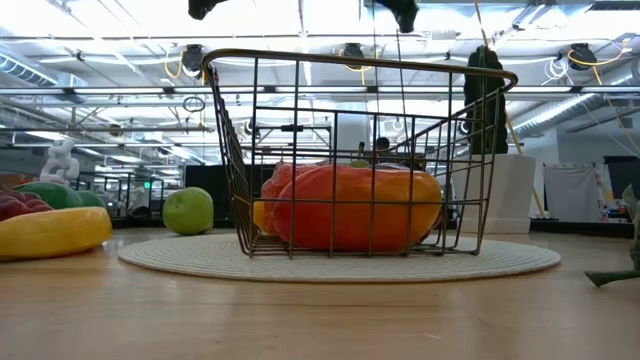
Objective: Build produce basket
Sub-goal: Put the dark red apple into the black wire basket
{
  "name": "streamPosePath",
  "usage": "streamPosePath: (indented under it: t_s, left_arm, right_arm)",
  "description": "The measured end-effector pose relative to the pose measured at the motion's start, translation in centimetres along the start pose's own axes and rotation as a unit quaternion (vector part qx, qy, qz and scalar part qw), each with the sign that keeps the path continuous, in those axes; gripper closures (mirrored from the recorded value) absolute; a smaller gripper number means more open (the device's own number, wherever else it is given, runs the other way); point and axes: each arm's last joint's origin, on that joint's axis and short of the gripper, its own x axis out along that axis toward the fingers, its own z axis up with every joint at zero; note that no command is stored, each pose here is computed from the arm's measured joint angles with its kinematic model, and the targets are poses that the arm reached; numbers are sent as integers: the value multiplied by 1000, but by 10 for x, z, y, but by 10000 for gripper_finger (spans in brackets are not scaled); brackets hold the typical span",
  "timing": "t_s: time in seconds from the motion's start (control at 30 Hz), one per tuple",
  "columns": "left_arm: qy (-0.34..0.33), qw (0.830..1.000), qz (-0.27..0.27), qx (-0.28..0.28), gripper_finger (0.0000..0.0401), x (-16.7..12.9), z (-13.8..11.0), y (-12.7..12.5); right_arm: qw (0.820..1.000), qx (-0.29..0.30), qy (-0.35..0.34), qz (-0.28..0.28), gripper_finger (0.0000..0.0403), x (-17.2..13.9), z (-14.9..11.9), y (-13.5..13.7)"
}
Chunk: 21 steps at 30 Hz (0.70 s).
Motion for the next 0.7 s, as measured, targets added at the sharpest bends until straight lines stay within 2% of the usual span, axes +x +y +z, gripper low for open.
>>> streamPosePath:
  t_s: [0.17,0.27,0.37,0.47,0.6,0.7]
  left_arm:
    - [1,1000,-2,0,9,0,-1,-1]
    - [5,1000,-5,0,9,0,-2,-2]
    - [16,1000,-4,3,9,-1,-5,-3]
    - [27,1000,0,7,9,-1,-8,-3]
    - [34,999,5,8,9,-1,-9,-2]
    - [36,999,7,9,9,-1,-10,-2]
  right_arm:
    - [997,19,63,-39,78,27,-12,-10]
    - [991,64,98,-67,78,36,-22,-17]
    - [974,132,153,-101,78,41,-36,-30]
    - [956,174,201,-126,78,45,-50,-39]
    - [939,201,235,-153,78,50,-64,-46]
    - [934,211,240,-158,78,56,-71,-49]
